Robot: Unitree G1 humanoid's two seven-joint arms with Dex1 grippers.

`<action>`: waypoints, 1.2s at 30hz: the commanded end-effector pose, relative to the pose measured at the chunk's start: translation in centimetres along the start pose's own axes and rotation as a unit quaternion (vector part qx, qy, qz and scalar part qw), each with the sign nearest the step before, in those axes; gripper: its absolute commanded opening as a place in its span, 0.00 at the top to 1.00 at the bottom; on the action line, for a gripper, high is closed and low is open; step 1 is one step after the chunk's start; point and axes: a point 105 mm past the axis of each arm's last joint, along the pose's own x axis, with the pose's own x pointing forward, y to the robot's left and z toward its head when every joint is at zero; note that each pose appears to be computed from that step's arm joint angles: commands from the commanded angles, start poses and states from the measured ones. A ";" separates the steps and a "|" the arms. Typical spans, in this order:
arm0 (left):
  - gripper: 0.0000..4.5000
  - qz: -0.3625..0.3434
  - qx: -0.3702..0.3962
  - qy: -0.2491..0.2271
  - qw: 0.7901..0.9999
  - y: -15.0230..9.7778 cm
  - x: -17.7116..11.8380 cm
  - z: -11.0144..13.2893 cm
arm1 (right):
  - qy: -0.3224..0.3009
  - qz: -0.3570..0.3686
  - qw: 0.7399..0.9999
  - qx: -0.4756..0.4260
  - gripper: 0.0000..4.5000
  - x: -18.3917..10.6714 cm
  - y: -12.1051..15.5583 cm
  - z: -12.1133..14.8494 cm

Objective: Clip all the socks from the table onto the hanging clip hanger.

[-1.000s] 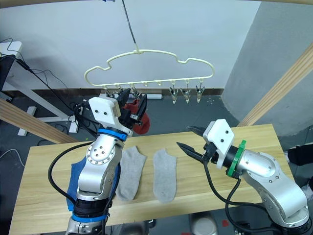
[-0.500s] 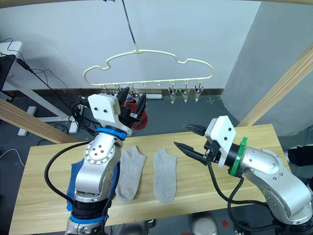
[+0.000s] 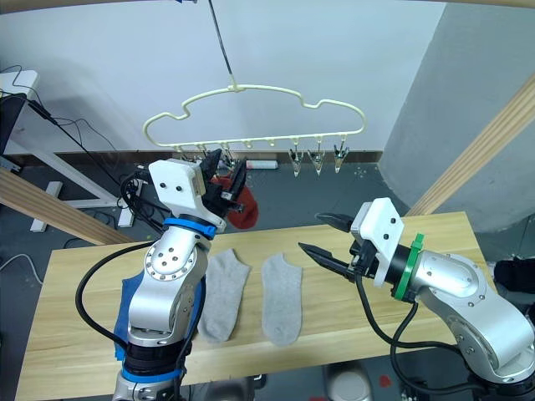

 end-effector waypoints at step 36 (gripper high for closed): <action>0.31 0.008 -0.003 -0.022 1.000 -0.6 -1.2 0.7 | 0.007 0.025 1.000 -0.008 0.37 -0.8 0.5 0.1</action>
